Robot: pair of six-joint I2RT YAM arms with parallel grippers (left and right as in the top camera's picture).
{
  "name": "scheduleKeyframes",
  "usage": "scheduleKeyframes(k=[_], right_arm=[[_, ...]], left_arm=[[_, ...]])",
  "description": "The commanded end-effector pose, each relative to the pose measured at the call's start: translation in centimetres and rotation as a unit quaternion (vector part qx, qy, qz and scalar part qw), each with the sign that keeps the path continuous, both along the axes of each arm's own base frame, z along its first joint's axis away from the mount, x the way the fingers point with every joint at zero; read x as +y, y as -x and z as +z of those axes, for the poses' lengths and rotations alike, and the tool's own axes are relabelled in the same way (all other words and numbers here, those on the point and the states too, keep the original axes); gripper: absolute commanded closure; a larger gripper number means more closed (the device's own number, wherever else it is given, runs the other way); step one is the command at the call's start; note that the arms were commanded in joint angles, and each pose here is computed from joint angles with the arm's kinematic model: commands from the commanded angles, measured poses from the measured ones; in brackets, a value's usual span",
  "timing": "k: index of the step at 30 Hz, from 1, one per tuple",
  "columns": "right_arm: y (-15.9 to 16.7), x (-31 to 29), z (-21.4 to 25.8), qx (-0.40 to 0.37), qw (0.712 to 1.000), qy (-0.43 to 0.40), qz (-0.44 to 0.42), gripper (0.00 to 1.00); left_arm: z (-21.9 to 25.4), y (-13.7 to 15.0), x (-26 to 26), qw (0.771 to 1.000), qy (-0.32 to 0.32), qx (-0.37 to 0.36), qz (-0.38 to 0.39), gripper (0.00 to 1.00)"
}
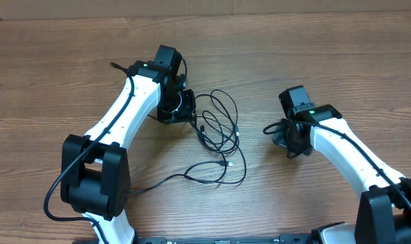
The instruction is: Untangle cables
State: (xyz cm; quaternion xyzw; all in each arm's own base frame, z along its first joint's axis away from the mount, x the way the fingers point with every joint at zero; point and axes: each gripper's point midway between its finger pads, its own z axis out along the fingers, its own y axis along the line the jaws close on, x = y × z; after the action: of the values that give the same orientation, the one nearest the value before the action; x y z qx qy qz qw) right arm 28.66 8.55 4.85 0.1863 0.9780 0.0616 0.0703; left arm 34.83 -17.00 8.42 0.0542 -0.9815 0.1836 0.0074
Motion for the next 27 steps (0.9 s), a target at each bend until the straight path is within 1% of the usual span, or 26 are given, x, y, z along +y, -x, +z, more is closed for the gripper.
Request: scheduleKeyframes(k=[1, 3, 4, 5, 7, 10, 11, 13, 16, 19, 22, 26, 27], right_arm=[[1.6, 8.7, 3.0, -0.015, 0.951, -0.236, 0.199, 0.73], [2.2, 10.9, 4.6, -0.027, 0.922, -0.302, 0.241, 0.59], [2.4, 11.5, 5.0, -0.028, 0.915, -0.315, 0.248, 0.55], [2.7, 11.8, 5.1, -0.026, 0.913, -0.319, 0.254, 0.46], [3.2, 12.2, 4.9, -0.019, 0.912, -0.315, 0.261, 0.36], [3.9, 12.3, 4.3, -0.004, 0.919, -0.292, 0.263, 0.35], [4.1, 12.0, 3.9, 0.004, 0.926, -0.278, 0.255, 0.35], [4.3, 11.1, 2.6, 0.028, 0.949, -0.228, 0.215, 0.35], [4.6, 11.1, 2.3, 0.036, 0.956, -0.211, 0.201, 0.35], [4.8, 11.1, 1.9, 0.05, 0.966, -0.196, 0.163, 0.36], [4.7, 10.3, 1.2, 0.066, 0.981, -0.164, 0.086, 0.37], [4.4, 9.9, 0.8, 0.076, 0.987, -0.14, -0.012, 0.37], [4.3, 10.0, 0.8, 0.075, 0.987, -0.14, -0.025, 0.37]], left_arm=[[1.4, -0.3, -1.1, 0.999, 0.007, -0.027, -0.029, 0.96], [1.5, 0.0, -1.8, 0.999, 0.015, -0.028, -0.039, 0.96], [1.6, 0.0, -2.1, 0.998, 0.017, -0.03, -0.044, 0.96], [1.6, 0.1, -2.5, 0.998, 0.018, -0.032, -0.049, 0.96], [1.6, 0.3, -3.0, 0.998, 0.019, -0.034, -0.055, 0.96], [1.6, 0.3, -3.2, 0.997, 0.014, -0.037, -0.059, 0.96], [1.5, 0.3, -3.2, 0.997, 0.013, -0.038, -0.059, 0.96], [1.5, 0.3, -3.2, 0.997, 0.013, -0.039, -0.059, 0.96], [1.6, 0.3, -3.2, 0.997, 0.013, -0.039, -0.059, 0.96], [1.5, 0.3, -3.2, 0.997, 0.013, -0.039, -0.06, 0.96], [1.5, 0.3, -3.3, 0.997, 0.013, -0.039, -0.06, 0.96], [1.5, 0.3, -3.3, 0.997, 0.013, -0.039, -0.06, 0.96], [1.5, 0.3, -3.3, 0.997, 0.013, -0.039, -0.06, 0.96]])
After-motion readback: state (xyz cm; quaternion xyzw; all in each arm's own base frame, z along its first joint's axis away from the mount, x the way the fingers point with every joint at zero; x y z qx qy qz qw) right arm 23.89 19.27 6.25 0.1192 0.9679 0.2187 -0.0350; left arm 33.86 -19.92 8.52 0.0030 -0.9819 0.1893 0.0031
